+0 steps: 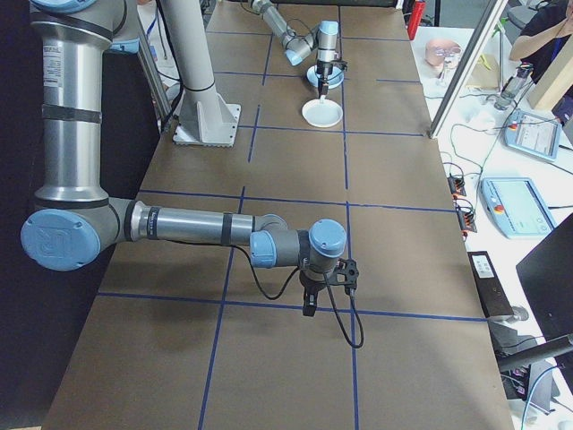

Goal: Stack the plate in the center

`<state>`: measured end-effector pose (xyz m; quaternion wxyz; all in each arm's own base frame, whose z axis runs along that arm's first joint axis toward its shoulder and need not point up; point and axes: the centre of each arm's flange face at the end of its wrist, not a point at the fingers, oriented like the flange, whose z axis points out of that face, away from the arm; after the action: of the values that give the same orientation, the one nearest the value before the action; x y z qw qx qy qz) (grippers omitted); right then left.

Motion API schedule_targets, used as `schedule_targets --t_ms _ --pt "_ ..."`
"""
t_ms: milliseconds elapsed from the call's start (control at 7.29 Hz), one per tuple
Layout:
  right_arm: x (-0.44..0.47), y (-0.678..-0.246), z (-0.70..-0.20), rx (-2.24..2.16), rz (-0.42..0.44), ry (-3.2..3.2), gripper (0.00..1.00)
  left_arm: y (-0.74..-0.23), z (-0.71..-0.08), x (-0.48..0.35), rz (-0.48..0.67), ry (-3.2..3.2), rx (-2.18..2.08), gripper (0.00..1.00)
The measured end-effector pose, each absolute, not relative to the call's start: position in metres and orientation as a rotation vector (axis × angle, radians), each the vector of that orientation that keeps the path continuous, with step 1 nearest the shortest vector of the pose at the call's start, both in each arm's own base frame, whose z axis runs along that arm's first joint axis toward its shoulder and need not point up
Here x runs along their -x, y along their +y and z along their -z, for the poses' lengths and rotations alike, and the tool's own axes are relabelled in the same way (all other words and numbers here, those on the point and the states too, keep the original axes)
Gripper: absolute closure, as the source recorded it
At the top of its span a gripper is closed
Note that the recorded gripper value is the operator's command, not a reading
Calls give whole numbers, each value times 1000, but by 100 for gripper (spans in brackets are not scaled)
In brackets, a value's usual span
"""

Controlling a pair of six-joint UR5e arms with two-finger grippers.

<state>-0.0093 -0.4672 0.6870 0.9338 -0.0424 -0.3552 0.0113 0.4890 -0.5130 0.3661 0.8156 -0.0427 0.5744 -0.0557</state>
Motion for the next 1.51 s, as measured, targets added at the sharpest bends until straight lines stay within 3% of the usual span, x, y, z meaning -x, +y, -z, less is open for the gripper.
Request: schedule_targets --t_ms 137,412,961,1510 --pt "9 -467 -687 87 -23 -727 0 -513 -368 -490 120 1222 94 62" --pt "9 -467 -687 86 -23 -727 0 -514 -370 -490 121 1219 96 100" --pt "9 -467 -687 87 -23 -727 0 -521 -360 -470 129 1244 76 100" --pt "9 -467 -687 87 -24 -727 0 -568 -393 -359 206 1231 -4 100"
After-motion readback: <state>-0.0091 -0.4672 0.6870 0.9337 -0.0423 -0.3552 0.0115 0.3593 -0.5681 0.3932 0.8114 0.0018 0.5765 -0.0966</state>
